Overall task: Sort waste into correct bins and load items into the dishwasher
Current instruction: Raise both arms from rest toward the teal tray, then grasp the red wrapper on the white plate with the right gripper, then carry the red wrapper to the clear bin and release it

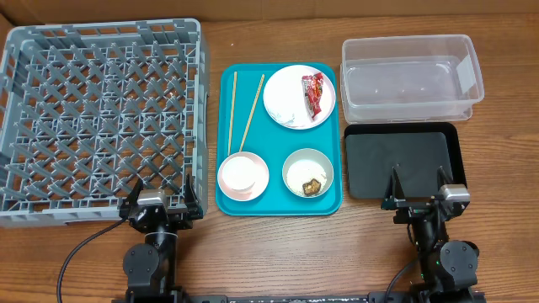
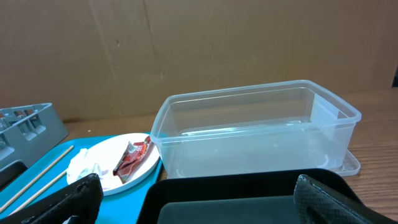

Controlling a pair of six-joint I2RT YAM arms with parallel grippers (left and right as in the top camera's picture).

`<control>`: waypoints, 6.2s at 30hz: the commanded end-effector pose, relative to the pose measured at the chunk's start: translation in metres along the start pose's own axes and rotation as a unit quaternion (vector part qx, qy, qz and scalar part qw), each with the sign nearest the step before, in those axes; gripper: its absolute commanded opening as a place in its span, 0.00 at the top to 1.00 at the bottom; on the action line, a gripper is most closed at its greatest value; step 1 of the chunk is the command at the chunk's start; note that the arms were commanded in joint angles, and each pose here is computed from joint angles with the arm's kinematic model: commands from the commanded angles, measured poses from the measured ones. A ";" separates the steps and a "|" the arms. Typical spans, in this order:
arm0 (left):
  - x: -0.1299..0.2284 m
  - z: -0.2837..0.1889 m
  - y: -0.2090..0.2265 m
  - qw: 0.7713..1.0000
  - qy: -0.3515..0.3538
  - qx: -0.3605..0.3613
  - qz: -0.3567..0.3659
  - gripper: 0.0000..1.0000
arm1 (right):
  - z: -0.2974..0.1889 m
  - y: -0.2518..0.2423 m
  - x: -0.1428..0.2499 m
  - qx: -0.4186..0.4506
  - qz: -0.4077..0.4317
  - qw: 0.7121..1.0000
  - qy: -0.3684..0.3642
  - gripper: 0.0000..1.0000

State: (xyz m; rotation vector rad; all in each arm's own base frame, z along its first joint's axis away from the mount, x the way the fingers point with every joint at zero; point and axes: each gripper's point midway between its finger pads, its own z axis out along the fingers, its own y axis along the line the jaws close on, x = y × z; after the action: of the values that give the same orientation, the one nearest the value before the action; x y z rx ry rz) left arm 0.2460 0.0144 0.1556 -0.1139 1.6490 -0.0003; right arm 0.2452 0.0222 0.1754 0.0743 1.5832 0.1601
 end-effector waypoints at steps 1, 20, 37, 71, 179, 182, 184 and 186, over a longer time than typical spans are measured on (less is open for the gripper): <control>0.001 0.000 0.000 1.000 0.000 0.002 0.006 0.00 | 0.000 -0.001 0.003 0.002 -0.002 1.000 0.000 0.00; 0.000 0.000 -0.010 1.000 0.000 0.031 0.006 0.00 | 0.000 -0.001 0.002 0.002 -0.001 1.000 -0.002 0.00; -0.067 -0.022 -0.048 0.988 -0.060 0.137 -0.037 0.00 | -0.017 0.054 -0.053 -0.146 -0.001 0.988 -0.052 0.00; -0.195 0.011 -0.097 0.931 0.288 0.208 -0.085 0.00 | 0.147 0.198 -0.006 -0.181 0.070 0.841 0.505 0.00; -0.226 -0.052 -0.123 0.917 0.246 0.313 -0.032 0.00 | 0.253 0.039 0.037 0.093 0.052 0.884 0.454 0.50; -0.226 -0.052 -0.123 0.916 0.246 0.316 -0.033 0.00 | 0.244 0.055 0.015 0.042 0.078 0.884 0.459 0.43; -0.226 -0.051 -0.122 0.918 0.246 0.310 -0.031 0.00 | 0.235 0.069 -0.007 0.009 0.091 0.887 0.453 0.41; -0.224 -0.048 -0.119 0.920 0.248 0.301 -0.029 0.00 | 0.221 0.086 -0.031 -0.025 0.101 0.890 0.445 0.41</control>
State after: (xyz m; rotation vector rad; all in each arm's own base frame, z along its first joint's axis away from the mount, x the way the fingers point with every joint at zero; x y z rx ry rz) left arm 0.2215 -0.0962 0.3869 0.3336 2.0874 -0.6800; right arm 0.4771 0.0827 0.1355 0.2616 2.6231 0.2112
